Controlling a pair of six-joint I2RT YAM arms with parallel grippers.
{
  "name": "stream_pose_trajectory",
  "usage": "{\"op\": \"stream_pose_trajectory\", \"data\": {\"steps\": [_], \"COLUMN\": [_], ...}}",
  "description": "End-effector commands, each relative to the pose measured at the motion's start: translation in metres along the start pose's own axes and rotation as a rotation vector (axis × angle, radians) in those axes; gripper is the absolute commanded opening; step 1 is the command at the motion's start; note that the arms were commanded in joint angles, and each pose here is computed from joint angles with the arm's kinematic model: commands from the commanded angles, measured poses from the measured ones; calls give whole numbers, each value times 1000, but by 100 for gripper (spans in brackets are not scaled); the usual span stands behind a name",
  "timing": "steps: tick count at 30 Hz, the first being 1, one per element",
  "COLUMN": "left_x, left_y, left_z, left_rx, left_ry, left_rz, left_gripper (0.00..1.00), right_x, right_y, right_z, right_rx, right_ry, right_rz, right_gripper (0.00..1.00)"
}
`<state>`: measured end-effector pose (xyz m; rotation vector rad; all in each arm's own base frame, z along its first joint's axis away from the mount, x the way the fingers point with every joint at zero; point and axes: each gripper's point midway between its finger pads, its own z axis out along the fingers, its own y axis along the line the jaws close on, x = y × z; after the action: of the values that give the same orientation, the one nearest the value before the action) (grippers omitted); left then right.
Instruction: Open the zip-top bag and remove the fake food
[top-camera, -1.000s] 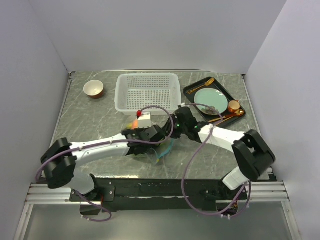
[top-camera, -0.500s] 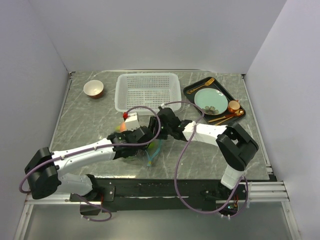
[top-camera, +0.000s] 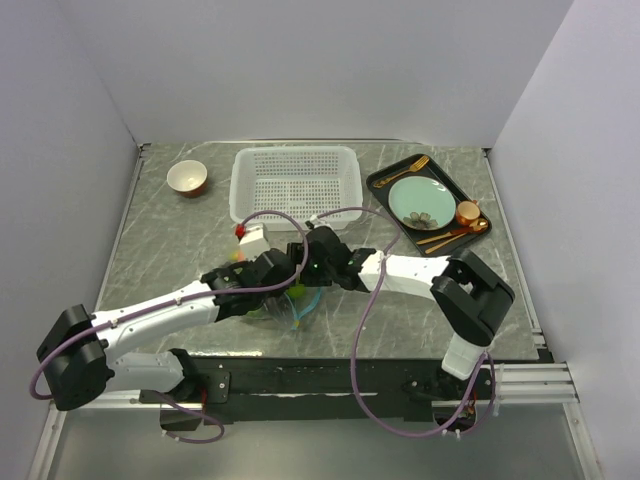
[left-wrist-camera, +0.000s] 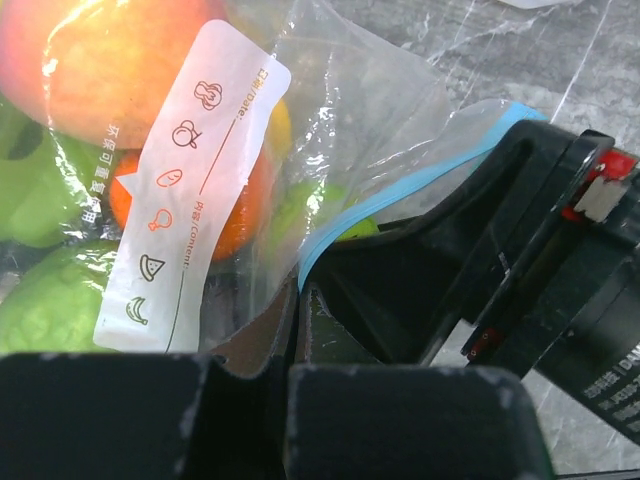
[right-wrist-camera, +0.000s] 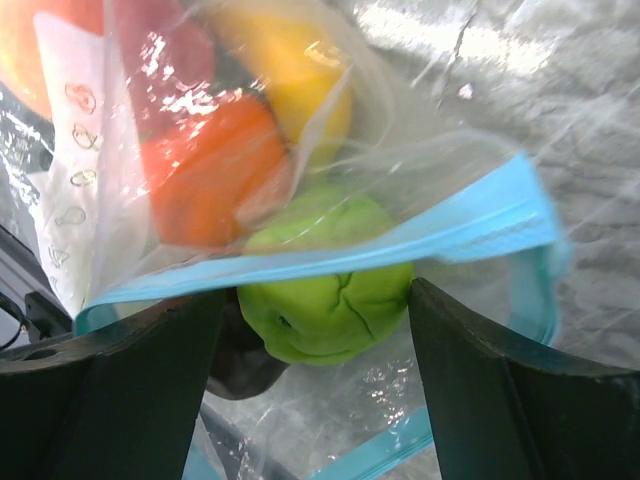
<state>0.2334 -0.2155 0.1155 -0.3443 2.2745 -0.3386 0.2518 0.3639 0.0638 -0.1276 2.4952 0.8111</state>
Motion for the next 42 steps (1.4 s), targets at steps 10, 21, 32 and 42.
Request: {"op": "stream_pose_trajectory", "data": {"steps": [10,21,32,42], "left_x": [-9,-9,-20,-24], "left_y": [-6,6,7,7], "left_z": [-2,2,12,16], "left_rx": [67,31,31,38], "left_ry": [-20,-27,-47,-40], "left_rz": [-58,-68,-89,-91], "left_gripper": [1,1,1,1], "right_x": [4,-15,-21,-95], "right_y": [-7,10,5,-6], "right_z": [11,-18,-62,-108], "right_rx": [75,14,20,49], "right_ry": [-7,-81,-125,-264], "right_rz": [-36,-60,-72,-46], "right_gripper": [81,40,38,38]}}
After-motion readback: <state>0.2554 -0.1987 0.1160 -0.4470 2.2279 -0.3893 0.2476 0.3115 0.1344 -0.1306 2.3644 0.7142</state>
